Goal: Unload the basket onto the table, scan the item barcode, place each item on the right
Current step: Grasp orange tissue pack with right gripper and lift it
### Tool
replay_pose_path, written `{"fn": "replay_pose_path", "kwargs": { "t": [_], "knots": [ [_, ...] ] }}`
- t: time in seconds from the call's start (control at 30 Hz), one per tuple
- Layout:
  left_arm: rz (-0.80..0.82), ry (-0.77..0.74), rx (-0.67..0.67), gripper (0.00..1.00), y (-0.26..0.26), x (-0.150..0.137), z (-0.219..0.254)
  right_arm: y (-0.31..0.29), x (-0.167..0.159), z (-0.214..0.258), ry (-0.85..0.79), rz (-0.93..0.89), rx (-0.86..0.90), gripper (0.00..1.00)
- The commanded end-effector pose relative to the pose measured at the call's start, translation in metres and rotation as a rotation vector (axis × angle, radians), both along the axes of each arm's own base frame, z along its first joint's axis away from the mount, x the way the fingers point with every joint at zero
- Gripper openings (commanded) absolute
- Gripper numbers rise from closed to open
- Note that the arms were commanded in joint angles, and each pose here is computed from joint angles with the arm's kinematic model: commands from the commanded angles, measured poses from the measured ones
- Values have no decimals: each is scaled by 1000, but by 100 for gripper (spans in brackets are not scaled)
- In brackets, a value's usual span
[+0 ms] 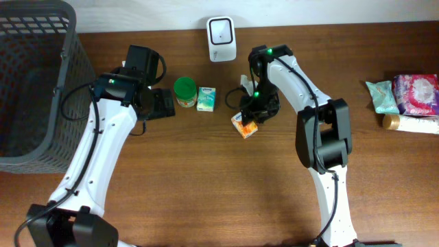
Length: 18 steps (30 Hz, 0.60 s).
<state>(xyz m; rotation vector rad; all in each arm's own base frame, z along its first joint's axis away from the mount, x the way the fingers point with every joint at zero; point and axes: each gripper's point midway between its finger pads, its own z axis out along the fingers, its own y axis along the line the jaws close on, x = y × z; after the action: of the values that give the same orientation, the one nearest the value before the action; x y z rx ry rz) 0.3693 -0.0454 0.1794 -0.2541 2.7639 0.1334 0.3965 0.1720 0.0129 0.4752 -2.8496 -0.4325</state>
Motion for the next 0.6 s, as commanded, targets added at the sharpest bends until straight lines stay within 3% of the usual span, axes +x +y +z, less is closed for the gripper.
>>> {"fn": "replay_pose_path", "kwargs": {
  "t": [0.0,0.03,0.07,0.1,0.2,0.33,0.47,0.57],
  "knots": [
    [10,-11,5,99,1,1,2,8,-9,-10,25,-12,46,42],
    [10,-11,5,99,1,1,2,15,-10,-9,35,-21,86,26],
    [10,-11,5,99,1,1,2,18,-11,-8,43,-32,100,18],
    [10,-11,5,99,1,1,2,21,-10,-2,46,-47,118,5],
    [10,-10,5,99,1,0,2,32,5,32,31,-84,227,4],
    [10,-11,5,99,1,1,2,47,39,107,-36,-134,614,4],
    [10,-11,5,99,1,1,2,32,55,151,-94,-149,930,4],
    [10,-11,5,99,1,1,2,27,59,158,-126,-141,980,4]
  ]
}}
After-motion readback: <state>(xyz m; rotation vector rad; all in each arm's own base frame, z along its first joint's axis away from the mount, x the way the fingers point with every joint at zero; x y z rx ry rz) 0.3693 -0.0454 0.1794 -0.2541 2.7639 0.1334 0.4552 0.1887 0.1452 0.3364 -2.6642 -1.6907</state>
